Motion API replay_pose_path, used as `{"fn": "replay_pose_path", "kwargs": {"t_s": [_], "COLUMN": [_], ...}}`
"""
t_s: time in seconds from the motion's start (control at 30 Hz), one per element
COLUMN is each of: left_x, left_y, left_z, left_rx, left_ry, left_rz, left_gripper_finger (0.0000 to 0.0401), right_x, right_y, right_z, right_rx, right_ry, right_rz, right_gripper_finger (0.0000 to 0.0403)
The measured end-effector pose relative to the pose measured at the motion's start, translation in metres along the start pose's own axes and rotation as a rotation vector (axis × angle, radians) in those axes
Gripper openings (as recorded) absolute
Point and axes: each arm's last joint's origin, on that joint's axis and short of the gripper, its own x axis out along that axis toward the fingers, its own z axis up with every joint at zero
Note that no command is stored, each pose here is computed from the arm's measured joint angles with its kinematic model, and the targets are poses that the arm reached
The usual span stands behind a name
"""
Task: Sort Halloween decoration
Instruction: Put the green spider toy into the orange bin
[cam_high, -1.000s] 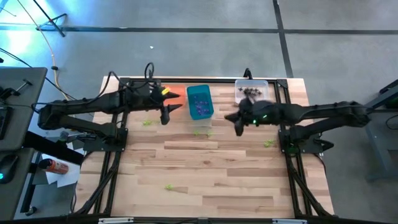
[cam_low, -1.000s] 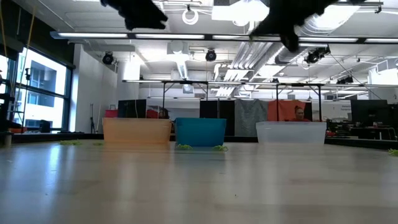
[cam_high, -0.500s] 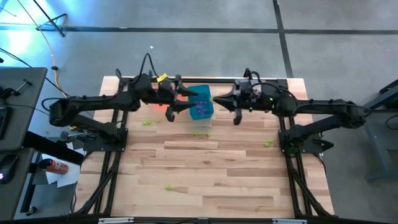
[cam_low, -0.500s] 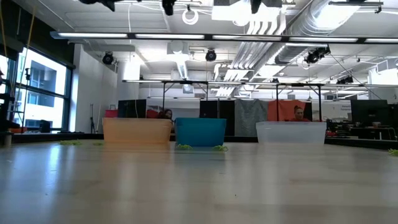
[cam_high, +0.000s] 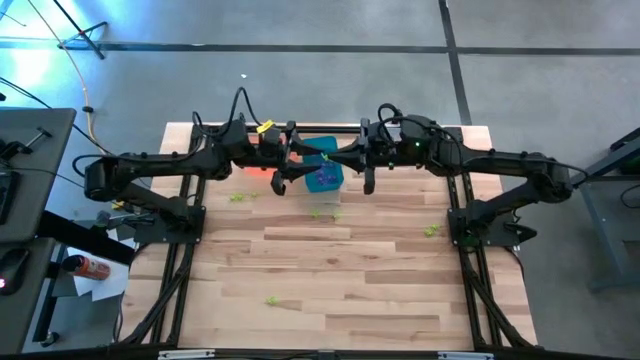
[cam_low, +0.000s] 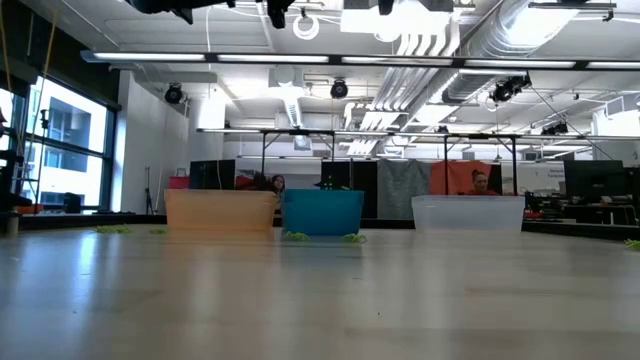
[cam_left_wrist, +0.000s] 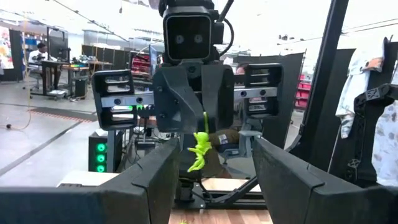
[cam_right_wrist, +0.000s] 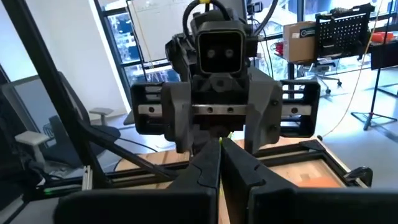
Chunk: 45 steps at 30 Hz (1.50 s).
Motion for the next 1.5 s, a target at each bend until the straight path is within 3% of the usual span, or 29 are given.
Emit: {"fn": "replay_pose_path", "kwargs": {"t_s": [0.53,0.67,1.0,1.37,1.5], "left_x": [0.000,0.000,-0.004,-0.005,-0.006], "left_y": [0.000,0.001,0.009,0.013,0.015], "left_z": [0.000,-0.003,-0.003,-0.002,-0.003], "left_rx": [0.016,0.009,0.023,0.035,0.027], "left_ry": [0.004,0.025,0.042,0.042,0.057], "left_rz": [0.006,0.009,0.036,0.043,0.061], "left_gripper_finger": [0.0184,0.0153,0.0013,0.0002,0.0001], "right_x": [0.019,0.021,0.018,0.018,0.014], "right_y": [-0.005,-0.006,-0.006,-0.007,-0.013], "right_z": [-0.010,-0.011,-0.008,-0.008,-0.005], "right_rx": [0.013,0.015,0.010,0.052,0.158], "right_ry": [-0.025,-0.025,-0.038,-0.038,-0.053], "right_rz": [0.020,0.019,0.014,-0.001,-0.049], "right_gripper_finger": [0.0000,0.0000,0.0000,0.0002,0.0041]}}
